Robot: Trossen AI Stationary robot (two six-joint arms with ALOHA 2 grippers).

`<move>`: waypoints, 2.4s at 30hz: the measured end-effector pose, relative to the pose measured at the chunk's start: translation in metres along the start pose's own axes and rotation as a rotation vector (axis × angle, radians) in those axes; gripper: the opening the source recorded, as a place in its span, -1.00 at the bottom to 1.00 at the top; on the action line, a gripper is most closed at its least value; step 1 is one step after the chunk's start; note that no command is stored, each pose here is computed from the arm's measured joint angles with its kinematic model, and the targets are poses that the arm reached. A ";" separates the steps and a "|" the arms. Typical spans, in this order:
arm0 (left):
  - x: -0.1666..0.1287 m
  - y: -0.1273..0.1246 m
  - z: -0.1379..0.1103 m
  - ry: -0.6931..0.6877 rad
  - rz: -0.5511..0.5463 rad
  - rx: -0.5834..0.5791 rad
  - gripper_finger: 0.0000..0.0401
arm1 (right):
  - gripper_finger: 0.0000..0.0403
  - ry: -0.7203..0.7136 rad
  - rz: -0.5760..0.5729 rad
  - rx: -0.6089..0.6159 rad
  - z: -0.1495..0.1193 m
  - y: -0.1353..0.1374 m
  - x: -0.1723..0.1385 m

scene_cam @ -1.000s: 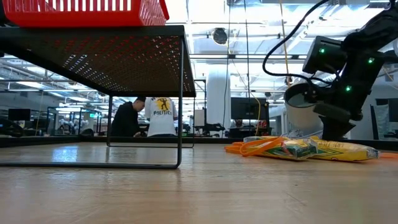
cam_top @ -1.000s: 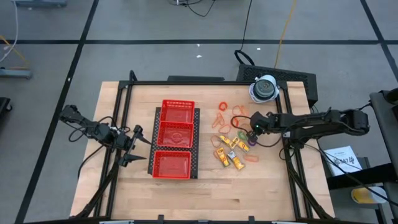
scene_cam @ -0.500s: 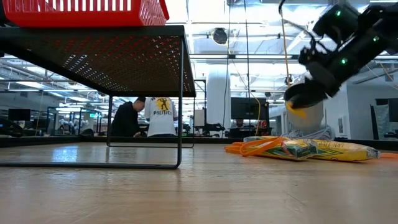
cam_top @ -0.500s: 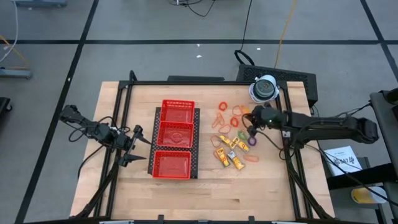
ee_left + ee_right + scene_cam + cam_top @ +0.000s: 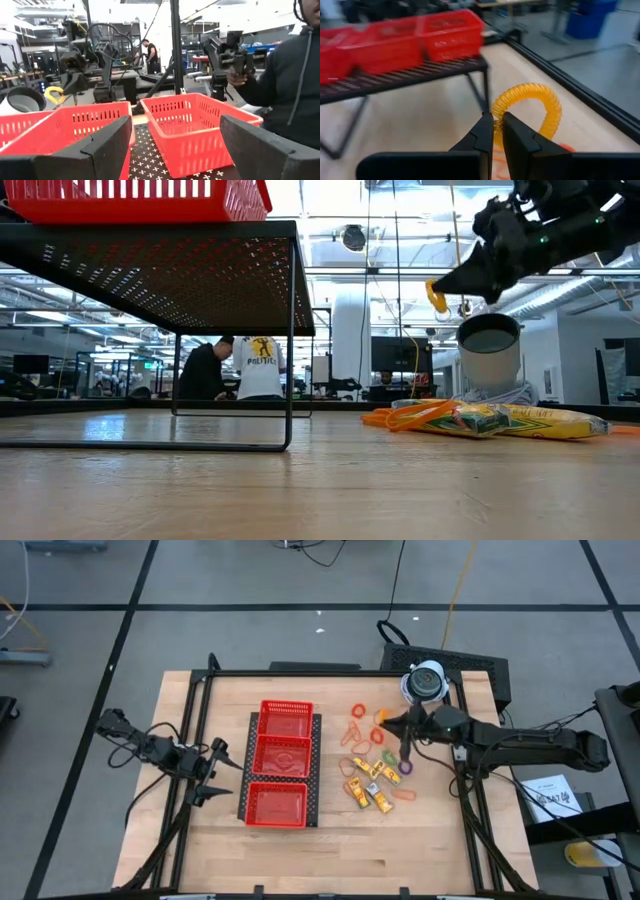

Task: Pick & Place Office Desk Supplies
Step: Put the yellow spring keychain into the top red basket on the shelf

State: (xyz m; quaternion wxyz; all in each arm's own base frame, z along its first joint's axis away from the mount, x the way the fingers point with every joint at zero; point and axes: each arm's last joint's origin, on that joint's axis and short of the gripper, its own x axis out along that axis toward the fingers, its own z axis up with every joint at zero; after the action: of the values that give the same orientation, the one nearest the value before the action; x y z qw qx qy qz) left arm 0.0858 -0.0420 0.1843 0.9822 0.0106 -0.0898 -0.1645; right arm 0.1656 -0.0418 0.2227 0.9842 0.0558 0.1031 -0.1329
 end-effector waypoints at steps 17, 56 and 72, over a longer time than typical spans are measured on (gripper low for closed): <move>-0.001 0.002 0.012 -0.123 0.046 -0.142 0.55 | -0.90 -0.184 0.084 -0.026 0.018 0.004 -0.002; 0.168 0.067 0.103 0.101 0.642 0.152 0.55 | -0.90 -0.474 0.705 -0.047 0.052 0.048 0.076; 0.253 0.103 0.072 0.207 0.516 0.166 0.55 | -0.90 -0.458 0.745 -0.089 0.052 0.065 0.084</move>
State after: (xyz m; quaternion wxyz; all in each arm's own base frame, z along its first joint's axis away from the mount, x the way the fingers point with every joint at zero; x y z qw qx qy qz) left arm 0.3412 -0.0266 0.3045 0.9913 0.0847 -0.0019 0.1005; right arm 0.2724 -0.0081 0.2603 0.9639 0.0159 -0.1392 0.2265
